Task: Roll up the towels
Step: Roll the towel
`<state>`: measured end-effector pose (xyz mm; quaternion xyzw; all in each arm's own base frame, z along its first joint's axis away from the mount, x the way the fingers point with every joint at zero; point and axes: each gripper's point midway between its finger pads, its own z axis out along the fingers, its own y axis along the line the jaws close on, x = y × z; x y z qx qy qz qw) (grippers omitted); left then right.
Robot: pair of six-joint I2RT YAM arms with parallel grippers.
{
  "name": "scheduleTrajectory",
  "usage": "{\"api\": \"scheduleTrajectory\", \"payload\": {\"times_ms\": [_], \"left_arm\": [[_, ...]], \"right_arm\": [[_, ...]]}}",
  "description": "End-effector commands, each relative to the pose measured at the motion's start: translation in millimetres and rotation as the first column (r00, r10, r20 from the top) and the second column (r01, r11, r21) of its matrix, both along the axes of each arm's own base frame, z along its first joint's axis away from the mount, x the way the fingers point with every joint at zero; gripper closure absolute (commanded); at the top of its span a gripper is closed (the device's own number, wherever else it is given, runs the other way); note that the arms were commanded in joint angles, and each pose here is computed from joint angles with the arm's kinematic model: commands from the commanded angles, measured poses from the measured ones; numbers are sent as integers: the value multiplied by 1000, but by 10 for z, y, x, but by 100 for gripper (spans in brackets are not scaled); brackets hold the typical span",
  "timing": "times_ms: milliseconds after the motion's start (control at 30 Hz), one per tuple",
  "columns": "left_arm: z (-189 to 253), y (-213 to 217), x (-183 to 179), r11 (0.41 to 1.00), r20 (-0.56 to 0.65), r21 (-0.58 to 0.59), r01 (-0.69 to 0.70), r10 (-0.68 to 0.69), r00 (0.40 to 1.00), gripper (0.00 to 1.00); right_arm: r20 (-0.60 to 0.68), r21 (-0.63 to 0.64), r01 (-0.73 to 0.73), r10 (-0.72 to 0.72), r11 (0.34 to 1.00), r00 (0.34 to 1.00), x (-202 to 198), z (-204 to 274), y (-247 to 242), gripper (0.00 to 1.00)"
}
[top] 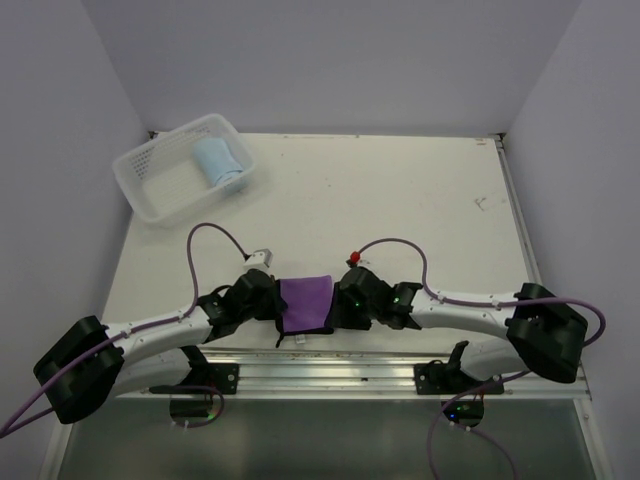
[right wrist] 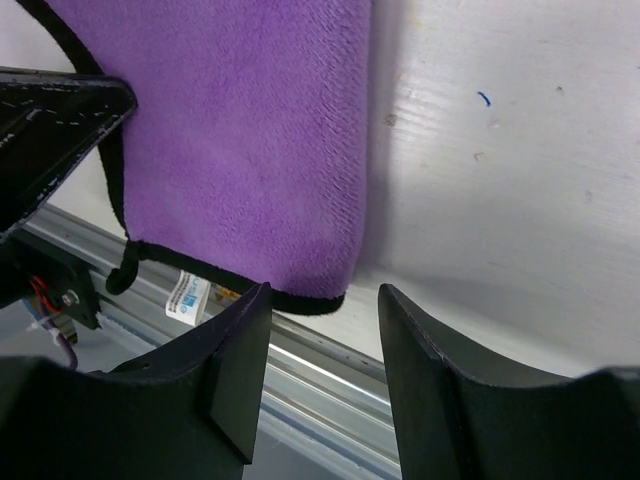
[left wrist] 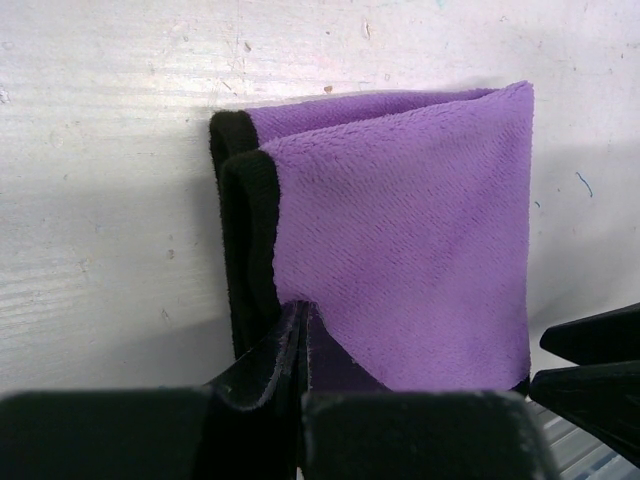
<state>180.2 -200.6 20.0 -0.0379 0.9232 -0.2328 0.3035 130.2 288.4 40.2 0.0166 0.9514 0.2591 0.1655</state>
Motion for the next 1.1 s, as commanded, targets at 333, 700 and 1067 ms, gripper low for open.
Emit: {"api": "scheduleTrajectory", "payload": {"times_ms": [333,700,1067], "left_arm": [[78,-55,85,1000,53,-23,4,-3,999,100],[64,-43,77,1000,52,-19,6,-5,999,100],[86,-52,53,999,50,-37,9,-8,999,100]], "right_arm": [[-39,50,22,-20,999,999,30,-102,199,50],[-41,45,30,-28,999,999,28,-196,202,74],[-1,-35,6,-6,999,1000,43,-186,125,90]]}}
